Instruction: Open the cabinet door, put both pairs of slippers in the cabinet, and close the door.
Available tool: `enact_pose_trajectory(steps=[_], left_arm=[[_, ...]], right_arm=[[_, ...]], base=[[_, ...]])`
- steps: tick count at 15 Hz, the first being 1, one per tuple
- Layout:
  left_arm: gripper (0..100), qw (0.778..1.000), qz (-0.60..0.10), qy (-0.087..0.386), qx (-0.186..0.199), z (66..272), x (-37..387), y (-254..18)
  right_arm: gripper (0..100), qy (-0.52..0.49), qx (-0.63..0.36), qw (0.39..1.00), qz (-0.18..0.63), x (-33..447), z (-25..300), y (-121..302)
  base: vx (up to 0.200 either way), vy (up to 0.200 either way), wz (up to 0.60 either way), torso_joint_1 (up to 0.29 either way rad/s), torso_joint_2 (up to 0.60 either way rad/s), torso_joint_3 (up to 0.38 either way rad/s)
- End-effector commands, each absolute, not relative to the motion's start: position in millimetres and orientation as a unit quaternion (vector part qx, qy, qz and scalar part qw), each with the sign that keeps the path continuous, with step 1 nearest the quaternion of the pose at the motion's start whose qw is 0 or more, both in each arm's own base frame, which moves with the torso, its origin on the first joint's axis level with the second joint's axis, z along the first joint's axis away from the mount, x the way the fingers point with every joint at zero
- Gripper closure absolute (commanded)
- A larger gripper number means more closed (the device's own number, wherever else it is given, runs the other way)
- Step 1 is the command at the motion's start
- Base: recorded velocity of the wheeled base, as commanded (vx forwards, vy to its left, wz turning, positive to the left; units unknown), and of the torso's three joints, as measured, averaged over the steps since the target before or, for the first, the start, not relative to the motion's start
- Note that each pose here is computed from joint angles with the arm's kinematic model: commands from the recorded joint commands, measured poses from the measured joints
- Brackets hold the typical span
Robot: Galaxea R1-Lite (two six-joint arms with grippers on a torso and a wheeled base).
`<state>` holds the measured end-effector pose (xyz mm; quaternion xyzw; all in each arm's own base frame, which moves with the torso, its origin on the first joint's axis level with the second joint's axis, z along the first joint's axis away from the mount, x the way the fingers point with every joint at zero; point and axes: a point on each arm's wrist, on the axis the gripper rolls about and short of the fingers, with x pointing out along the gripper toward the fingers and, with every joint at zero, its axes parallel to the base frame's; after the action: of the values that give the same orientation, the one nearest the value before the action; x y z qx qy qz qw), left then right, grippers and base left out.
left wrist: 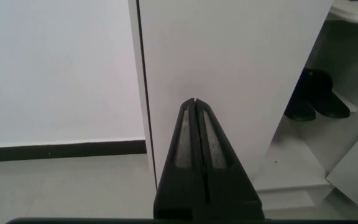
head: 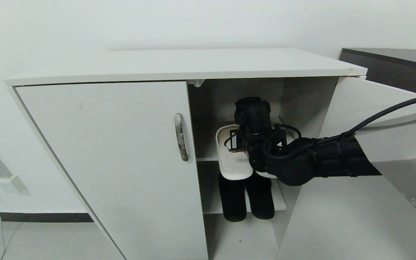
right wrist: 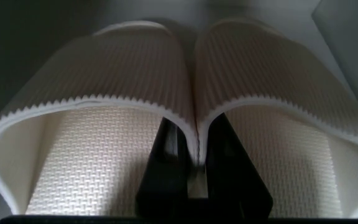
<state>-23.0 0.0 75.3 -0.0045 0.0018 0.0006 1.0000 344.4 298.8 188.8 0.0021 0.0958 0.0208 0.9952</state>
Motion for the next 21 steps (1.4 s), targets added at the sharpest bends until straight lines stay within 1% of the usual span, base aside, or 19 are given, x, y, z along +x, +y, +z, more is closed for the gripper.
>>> enact_pose_trajectory(steps=[1, 4, 7, 13, 14, 17, 20, 21], left_arm=[[100, 1.000, 0.001, 0.002, -0.005, 75.3, -22.9, 0.0], [100, 1.000, 0.002, 0.002, -0.005, 75.3, -22.9, 0.1], [100, 1.000, 0.002, 0.002, -0.005, 75.3, -22.9, 0.1], [100, 1.000, 0.002, 0.002, -0.005, 75.3, -22.9, 0.1], [100, 1.000, 0.002, 0.002, -0.005, 75.3, -22.9, 0.1], [100, 1.000, 0.002, 0.002, -0.005, 75.3, -22.9, 0.1], [100, 1.000, 0.002, 0.002, -0.005, 75.3, -22.9, 0.1], [100, 1.000, 0.002, 0.002, -0.005, 75.3, -22.9, 0.1]], right_arm=[[100, 0.094, 0.004, 0.995, 0.017, 354.9, 181.0, 303.3], [100, 0.085, 0.010, 0.996, 0.008, 364.2, 182.3, 302.8], [100, 0.074, 0.012, 0.997, 0.007, 367.1, 190.6, 301.5], [100, 0.086, 0.003, 0.996, 0.004, 369.1, 193.6, 298.5], [0, 0.086, 0.003, 0.996, 0.003, 369.5, 193.6, 297.9], [0, 0.088, 0.004, 0.996, 0.004, 367.8, 193.2, 297.4], [0, 0.089, 0.002, 0.996, 0.009, 355.5, 199.7, 294.2], [0, 0.089, 0.003, 0.996, 0.012, 344.9, 206.8, 290.4]], base=[[0.000, 0.000, 0.00, 0.000, 0.00, 0.000], [0.000, 0.000, 0.00, 0.000, 0.00, 0.000], [0.000, 0.000, 0.00, 0.000, 0.00, 0.000], [0.000, 0.000, 0.00, 0.000, 0.00, 0.000], [0.000, 0.000, 0.00, 0.000, 0.00, 0.000], [0.000, 0.000, 0.00, 0.000, 0.00, 0.000], [0.000, 0.000, 0.00, 0.000, 0.00, 0.000], [0.000, 0.000, 0.00, 0.000, 0.00, 0.000]])
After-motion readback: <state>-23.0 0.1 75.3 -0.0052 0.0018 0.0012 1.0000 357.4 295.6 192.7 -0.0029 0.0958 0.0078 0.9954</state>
